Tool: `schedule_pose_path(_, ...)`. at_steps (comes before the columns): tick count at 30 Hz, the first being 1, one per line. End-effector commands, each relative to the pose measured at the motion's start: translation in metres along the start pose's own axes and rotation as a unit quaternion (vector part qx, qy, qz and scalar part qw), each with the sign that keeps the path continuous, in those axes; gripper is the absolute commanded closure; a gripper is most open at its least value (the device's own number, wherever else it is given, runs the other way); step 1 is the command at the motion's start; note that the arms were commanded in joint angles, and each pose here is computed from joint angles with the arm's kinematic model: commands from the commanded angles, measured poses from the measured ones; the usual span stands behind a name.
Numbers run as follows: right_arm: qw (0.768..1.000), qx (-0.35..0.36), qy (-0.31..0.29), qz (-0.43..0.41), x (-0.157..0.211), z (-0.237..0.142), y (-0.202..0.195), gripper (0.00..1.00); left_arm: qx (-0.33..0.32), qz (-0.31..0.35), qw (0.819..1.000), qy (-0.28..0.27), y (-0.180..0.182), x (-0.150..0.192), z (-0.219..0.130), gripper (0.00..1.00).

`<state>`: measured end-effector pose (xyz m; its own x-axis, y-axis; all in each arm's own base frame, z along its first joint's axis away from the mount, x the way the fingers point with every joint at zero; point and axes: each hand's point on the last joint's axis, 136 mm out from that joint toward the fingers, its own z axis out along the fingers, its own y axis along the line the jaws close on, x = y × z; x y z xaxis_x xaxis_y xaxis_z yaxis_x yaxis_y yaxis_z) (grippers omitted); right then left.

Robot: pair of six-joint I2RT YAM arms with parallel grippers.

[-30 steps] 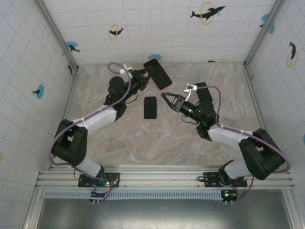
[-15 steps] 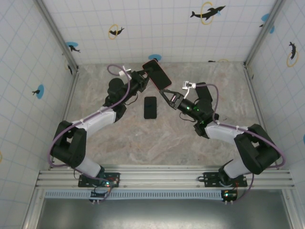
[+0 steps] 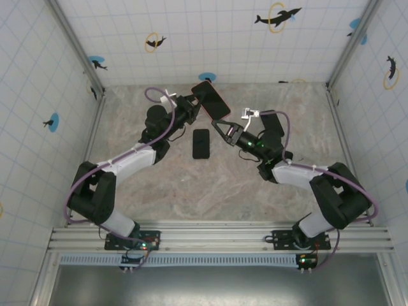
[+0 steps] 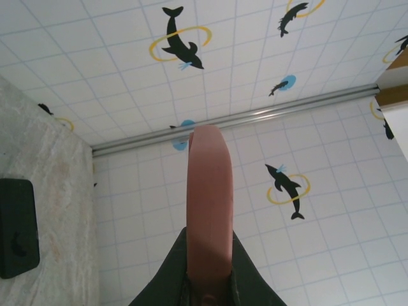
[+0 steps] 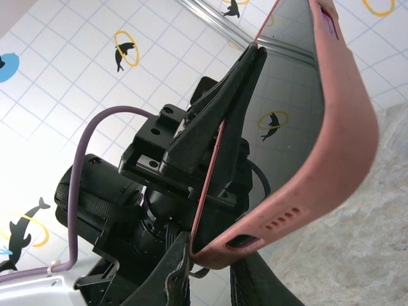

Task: Take the phone out of the phone case

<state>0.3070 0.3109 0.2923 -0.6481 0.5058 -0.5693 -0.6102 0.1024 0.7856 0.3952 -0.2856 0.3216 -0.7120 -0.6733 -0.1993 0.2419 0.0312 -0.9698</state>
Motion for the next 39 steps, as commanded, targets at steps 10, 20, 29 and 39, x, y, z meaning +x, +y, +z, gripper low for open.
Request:
schedule_pose_path(10,0.993,0.080,0.031,-0.074,0.005,-0.002,-0.041,0.88,0.069,-0.020,0.997,0.010,-0.052,0.006,-0.009,1.00)
schedule_pose_path(20,0.994,0.070,0.027,-0.079,-0.008,-0.013,-0.038,0.86,0.051,0.015,0.998,0.034,-0.053,0.017,-0.012,1.00)
schedule_pose_path(29,0.979,0.011,0.115,-0.168,0.002,-0.033,-0.014,0.48,0.054,0.163,0.979,0.108,-0.057,0.023,-0.007,1.00)
schedule_pose_path(39,0.942,-0.040,0.195,-0.271,0.006,-0.037,-0.006,0.54,0.114,0.305,0.926,0.189,-0.082,0.029,-0.030,1.00)
